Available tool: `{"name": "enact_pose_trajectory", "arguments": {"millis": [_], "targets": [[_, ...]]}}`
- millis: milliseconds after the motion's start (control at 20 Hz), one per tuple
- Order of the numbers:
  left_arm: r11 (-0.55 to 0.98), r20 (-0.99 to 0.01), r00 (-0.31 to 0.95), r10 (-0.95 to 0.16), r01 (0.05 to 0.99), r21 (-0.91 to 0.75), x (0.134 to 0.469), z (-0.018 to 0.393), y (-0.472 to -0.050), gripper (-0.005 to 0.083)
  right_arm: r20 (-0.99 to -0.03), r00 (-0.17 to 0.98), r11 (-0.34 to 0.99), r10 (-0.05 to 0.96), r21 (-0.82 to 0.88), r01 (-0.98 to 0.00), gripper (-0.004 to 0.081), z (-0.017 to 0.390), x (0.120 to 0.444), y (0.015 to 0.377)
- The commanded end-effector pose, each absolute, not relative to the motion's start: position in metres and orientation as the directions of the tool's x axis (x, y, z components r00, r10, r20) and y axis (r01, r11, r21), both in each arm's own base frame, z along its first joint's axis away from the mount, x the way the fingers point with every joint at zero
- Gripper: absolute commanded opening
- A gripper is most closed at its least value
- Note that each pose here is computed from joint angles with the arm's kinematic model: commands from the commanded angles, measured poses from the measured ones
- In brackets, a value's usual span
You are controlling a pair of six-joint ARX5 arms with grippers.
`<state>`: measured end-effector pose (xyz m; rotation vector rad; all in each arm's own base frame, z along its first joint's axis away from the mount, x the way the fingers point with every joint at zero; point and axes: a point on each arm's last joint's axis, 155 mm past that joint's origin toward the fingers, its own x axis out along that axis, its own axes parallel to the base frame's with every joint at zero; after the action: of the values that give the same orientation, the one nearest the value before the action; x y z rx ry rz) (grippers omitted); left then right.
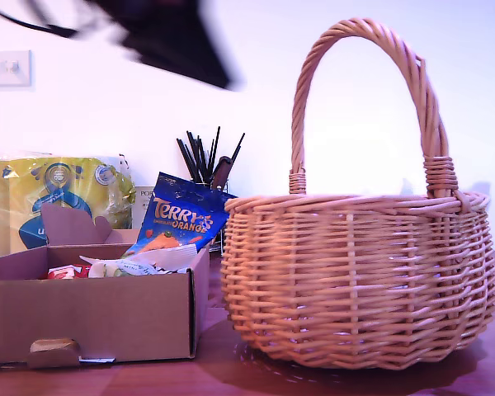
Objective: Move the bags of Easter eggs from the cardboard box on the left into the woven basket on the right side.
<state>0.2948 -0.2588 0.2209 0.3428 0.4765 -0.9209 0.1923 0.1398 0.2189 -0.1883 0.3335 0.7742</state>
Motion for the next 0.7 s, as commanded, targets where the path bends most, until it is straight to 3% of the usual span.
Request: {"name": "enact_pose_trajectory", "arguments": {"millis": [0, 250, 500, 600, 650], "targets": [[0.545, -0.536, 0.497, -0.682, 0.834, 0.080, 0.290, 0.220, -0.243, -0.0021, -0.352, 0.667, 0.697, 0.656, -0.055, -0.715, -0.0012, 0.223, 0.192, 0.141], [0.534, -0.582, 0.458, -0.672, 0.844, 0.046, 0.279, 0.202, -0.194, -0.0021, -0.348, 0.669, 0.697, 0.657, -0.058, -0.715, -0.0012, 0.224, 0.192, 0.141], [0.476, -0.686, 0.370, -0.626, 0.878, 0.039, 0.273, 0.148, -0.187, 0.0009, -0.348, 0.669, 0.697, 0.657, -0.058, -0.715, -0.0012, 0.224, 0.192, 0.141], [0.458, -0.701, 0.351, -0.621, 0.888, 0.039, 0.277, 0.137, -0.189, 0.0084, -0.350, 0.668, 0.697, 0.657, -0.057, -0.715, -0.0012, 0.224, 0.192, 0.141], [0.447, -0.710, 0.344, -0.614, 0.893, 0.046, 0.279, 0.131, -0.189, 0.0237, -0.350, 0.668, 0.697, 0.657, -0.056, -0.714, -0.0012, 0.224, 0.192, 0.141]]}}
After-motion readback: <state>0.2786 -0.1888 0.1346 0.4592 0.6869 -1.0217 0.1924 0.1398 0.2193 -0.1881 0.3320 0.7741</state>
